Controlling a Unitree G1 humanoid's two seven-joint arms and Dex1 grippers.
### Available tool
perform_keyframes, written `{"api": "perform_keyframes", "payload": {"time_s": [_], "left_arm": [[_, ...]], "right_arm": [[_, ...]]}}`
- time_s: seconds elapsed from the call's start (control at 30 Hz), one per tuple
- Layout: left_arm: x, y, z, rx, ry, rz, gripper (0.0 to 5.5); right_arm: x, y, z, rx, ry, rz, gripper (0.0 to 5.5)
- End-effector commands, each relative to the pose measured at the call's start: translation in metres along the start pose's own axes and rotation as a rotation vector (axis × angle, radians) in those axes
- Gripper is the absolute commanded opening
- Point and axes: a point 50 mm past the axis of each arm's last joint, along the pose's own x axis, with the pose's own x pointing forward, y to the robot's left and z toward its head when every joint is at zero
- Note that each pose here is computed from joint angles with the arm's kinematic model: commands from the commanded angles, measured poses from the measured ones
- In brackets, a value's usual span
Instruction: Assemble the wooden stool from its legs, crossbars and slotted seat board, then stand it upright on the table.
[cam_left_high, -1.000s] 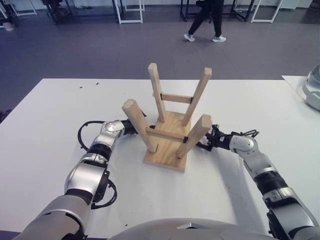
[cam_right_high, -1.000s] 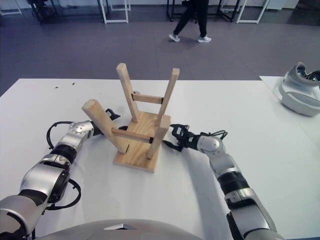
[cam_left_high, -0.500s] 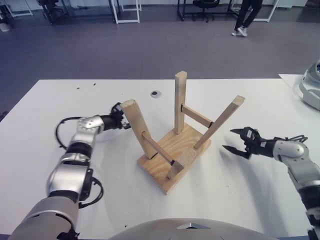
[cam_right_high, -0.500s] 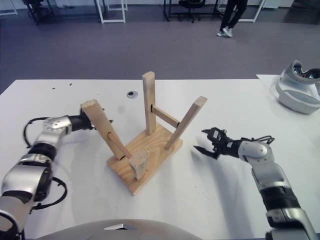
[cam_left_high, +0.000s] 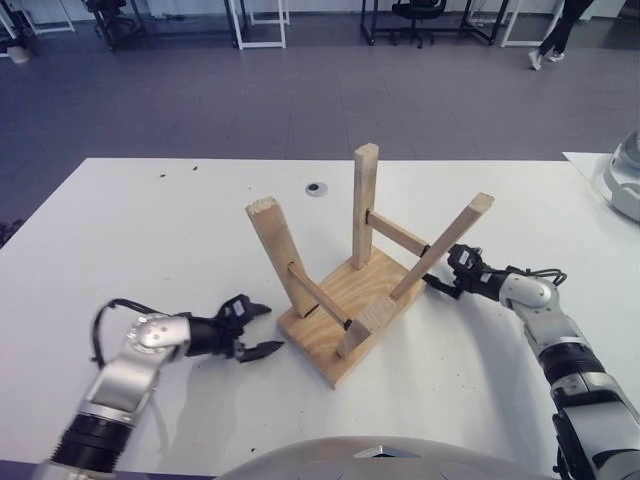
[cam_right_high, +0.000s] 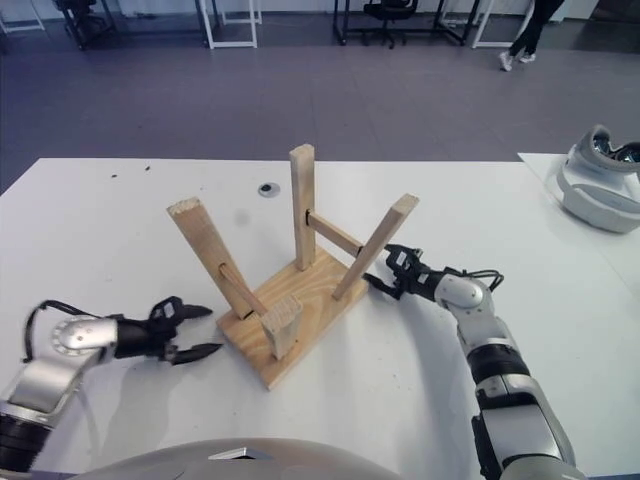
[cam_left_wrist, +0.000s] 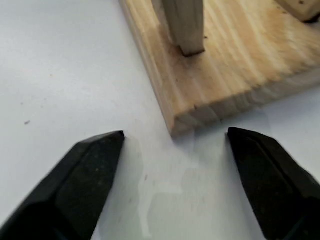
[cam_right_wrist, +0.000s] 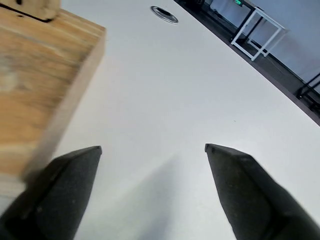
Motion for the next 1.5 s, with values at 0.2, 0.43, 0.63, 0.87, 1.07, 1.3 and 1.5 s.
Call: {"api": "perform_keyframes", "payload": {"time_s": [0.2, 0.43, 0.63, 0.87, 1.07, 1.3, 1.5], "left_arm": [[0.018, 0.053, 0.014, 0.004, -0.067, 0.431, 3.85], [-0.022, 0.027, -0.019, -0.032, 0.053, 0.383, 3.85], [-0.004, 0.004, -0.014, -0.068, 0.045, 0.253, 3.85], [-0.003, -0.018, 0.026, -0.1, -0.06, 0.071, 3.85], [-0.023, -0.017, 0.068, -0.161, -0.244, -0.008, 3.85], [-0.046, -0.019, 0.072, -0.138, -0.216, -0.05, 3.85], [-0.056, -0.026, 0.084, -0.087, -0.223, -0.092, 3.85]], "right_arm": [[-0.028, 0.065, 0.007, 0.096, -0.024, 0.155, 3.89], [-0.039, 0.07, 0.007, 0.131, 0.052, -0.022, 3.89], [-0.034, 0.078, 0.017, 0.2, 0.037, -0.033, 3.89], [-0.035, 0.089, 0.046, 0.32, -0.035, 0.11, 3.89], [-0.047, 0.084, 0.077, 0.399, -0.064, 0.219, 3.89], [-0.077, 0.067, 0.103, 0.338, -0.088, 0.246, 3.89], [-0.094, 0.066, 0.11, 0.315, -0.055, 0.301, 3.89]]}}
